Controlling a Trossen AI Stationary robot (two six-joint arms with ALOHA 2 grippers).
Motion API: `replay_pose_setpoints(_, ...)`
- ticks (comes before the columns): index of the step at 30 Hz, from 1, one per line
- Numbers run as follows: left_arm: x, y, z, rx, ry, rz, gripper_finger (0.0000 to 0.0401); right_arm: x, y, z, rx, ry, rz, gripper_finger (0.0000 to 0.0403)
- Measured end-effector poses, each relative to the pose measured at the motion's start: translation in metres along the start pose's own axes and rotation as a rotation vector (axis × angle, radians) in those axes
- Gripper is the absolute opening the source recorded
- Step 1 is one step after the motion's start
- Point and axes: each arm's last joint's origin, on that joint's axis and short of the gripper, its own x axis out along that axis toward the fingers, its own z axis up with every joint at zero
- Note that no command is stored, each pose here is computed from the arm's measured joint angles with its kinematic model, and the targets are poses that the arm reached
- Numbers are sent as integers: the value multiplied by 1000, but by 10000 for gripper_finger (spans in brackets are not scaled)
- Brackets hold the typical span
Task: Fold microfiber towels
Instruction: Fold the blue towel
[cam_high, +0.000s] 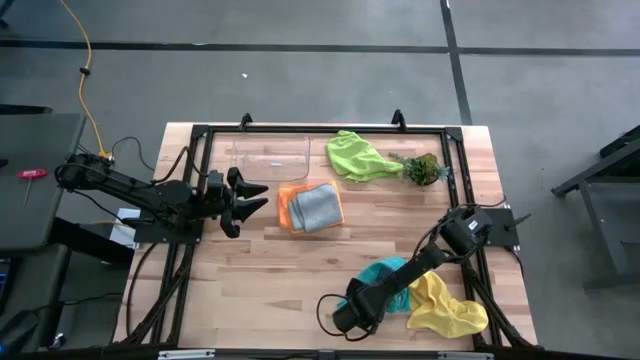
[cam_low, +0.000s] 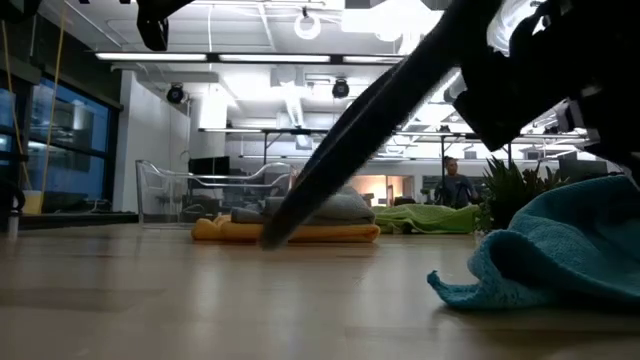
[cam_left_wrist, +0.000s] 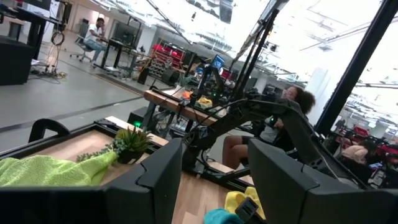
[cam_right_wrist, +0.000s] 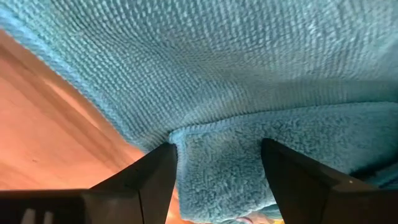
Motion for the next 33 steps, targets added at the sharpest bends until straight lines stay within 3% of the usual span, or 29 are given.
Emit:
replay_pose_setpoints(7, 0, 0, 0, -1, 0, 0, 172, 1, -3, -1, 9, -7, -53, 213)
replay_pose_setpoints(11, 0, 0, 0, 0, 0, 0, 172, -1, -5, -1, -2, -24, -79, 186)
replay_pose_setpoints(22, 0, 0, 0, 1, 0, 0, 172, -10, -9, -2, -65, -65, -149, 10)
replay_pose_setpoints(26, 0, 0, 0, 0, -1, 0, 172, -15, -12, -4, -92, -86, -171, 7)
replay_pose_setpoints(33, 0, -1, 4, -18, -38, -12, 172, -60, -38, -16, -54, -312, -183, 1)
